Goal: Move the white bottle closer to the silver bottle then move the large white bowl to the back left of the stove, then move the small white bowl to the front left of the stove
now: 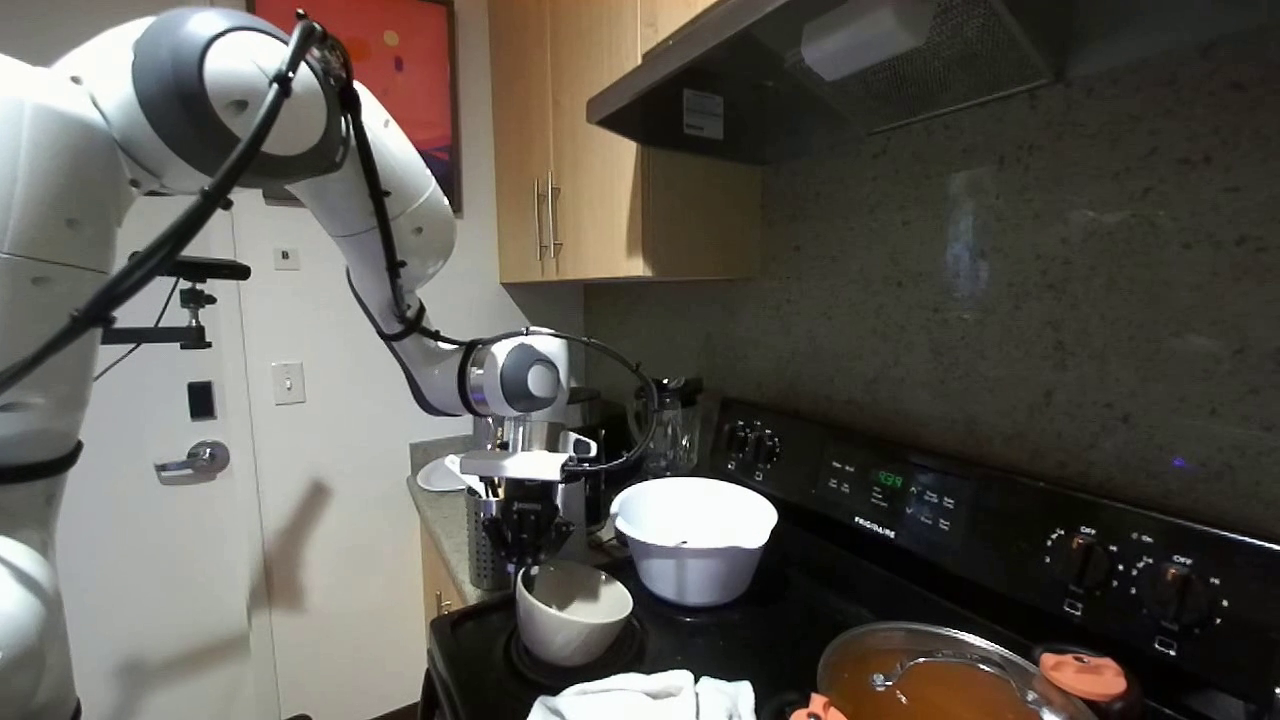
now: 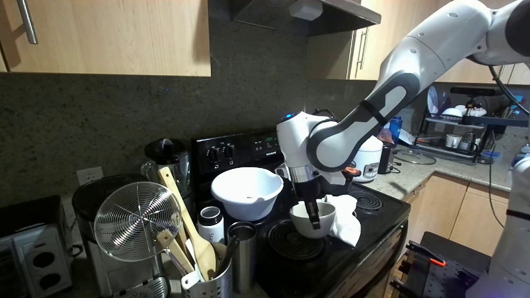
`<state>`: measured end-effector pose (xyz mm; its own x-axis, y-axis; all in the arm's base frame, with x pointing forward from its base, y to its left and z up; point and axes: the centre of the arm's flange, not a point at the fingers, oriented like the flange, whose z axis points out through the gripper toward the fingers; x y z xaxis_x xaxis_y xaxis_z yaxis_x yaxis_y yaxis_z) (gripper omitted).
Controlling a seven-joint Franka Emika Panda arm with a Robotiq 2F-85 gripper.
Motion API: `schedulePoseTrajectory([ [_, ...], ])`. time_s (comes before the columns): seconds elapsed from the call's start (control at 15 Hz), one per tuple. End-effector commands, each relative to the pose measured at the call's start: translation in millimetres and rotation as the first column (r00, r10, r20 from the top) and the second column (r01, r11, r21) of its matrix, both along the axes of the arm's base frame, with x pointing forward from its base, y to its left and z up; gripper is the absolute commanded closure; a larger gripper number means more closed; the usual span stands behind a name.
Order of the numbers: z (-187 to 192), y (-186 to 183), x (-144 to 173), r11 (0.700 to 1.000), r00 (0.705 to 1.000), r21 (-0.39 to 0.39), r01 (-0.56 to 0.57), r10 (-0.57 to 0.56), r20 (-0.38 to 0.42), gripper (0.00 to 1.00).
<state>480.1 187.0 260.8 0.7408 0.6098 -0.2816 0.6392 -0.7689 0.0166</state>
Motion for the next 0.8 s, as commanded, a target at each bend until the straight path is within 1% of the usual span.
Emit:
schedulePoseTrajectory([
  [0.0, 15, 7, -20, 0.999, 0.988, 0.044, -0.007, 0.001, 0.153, 0.95],
  [0.13, 13, 11, -22, 0.998, 0.979, 0.061, -0.012, -0.001, 0.206, 0.95],
  [0.33, 9, 14, -29, 0.998, 0.969, 0.068, -0.017, -0.001, 0.249, 0.95],
  [0.53, 3, 18, -35, 0.998, 0.963, 0.061, -0.022, 0.005, 0.269, 0.95],
  [0.73, -2, 23, -39, 0.998, 0.962, 0.049, -0.028, 0.014, 0.273, 0.95],
])
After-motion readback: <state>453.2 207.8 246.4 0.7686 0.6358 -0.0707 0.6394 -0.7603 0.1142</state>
